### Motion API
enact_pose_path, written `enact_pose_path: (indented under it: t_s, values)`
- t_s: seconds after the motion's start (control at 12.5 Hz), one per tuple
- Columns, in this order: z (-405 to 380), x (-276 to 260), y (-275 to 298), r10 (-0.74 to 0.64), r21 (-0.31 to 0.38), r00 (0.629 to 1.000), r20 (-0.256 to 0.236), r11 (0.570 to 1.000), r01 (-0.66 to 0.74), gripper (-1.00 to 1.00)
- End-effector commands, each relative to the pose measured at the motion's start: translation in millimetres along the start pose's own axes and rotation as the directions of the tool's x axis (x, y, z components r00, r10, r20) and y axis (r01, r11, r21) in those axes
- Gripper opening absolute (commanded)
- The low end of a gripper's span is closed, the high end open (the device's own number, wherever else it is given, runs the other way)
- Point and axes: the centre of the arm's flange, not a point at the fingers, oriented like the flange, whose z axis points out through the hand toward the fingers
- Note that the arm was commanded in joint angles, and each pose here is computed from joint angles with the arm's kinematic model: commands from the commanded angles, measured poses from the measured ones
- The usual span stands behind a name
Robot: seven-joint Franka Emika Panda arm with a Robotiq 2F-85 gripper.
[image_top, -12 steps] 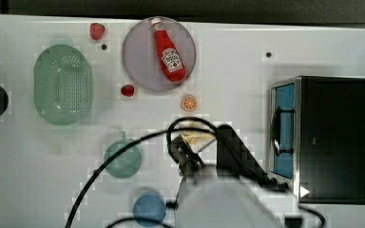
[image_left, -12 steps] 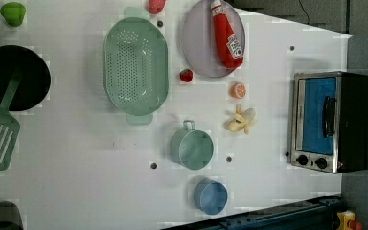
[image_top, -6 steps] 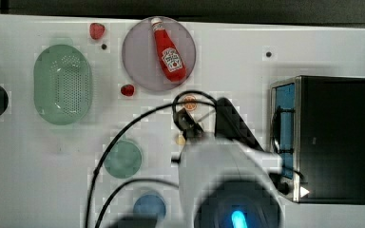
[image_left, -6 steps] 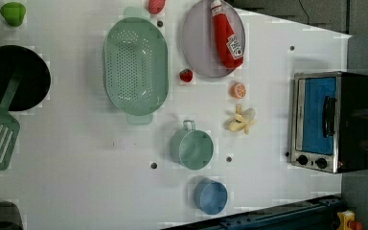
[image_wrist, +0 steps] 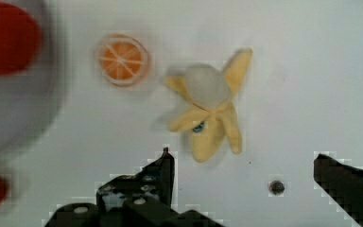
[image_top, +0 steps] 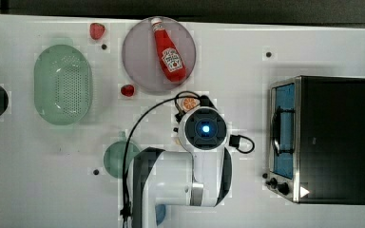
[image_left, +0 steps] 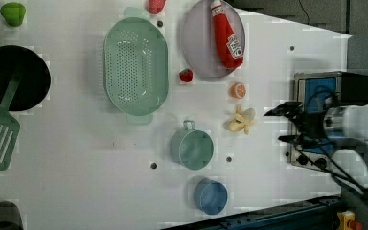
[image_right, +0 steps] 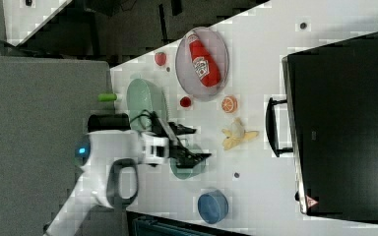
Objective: Pick banana from table and place on oven.
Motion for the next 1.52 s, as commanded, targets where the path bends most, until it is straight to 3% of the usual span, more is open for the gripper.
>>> enact_pose_path:
  t_s: [0.08, 0.56, 0.64, 1.12, 1.28, 1.52]
  values:
    - [17.6, 6.4, 0.3, 0.042, 0.027, 0.999, -0.027, 0.999, -0.041, 1.0]
    - [121.8, 10.5, -3.8, 0.041, 0.012, 0.999, -0.028, 0.999, -0.041, 1.0]
    - [129.7, 10.1, -3.3, 0.042, 0.015, 0.999, -0.03, 0.999, -0.041, 0.92]
    - [135.0, 4.0, -3.3, 0.033, 0.02, 0.999, -0.032, 0.999, -0.032, -0.48]
    - [130.2, 2.9, -6.7, 0.027, 0.03, 0.999, -0.037, 0.999, -0.026, -0.57]
    - [74.4, 7.6, -17.7, 0.028, 0.112, 0.995, -0.091, 0.994, -0.017, -0.57]
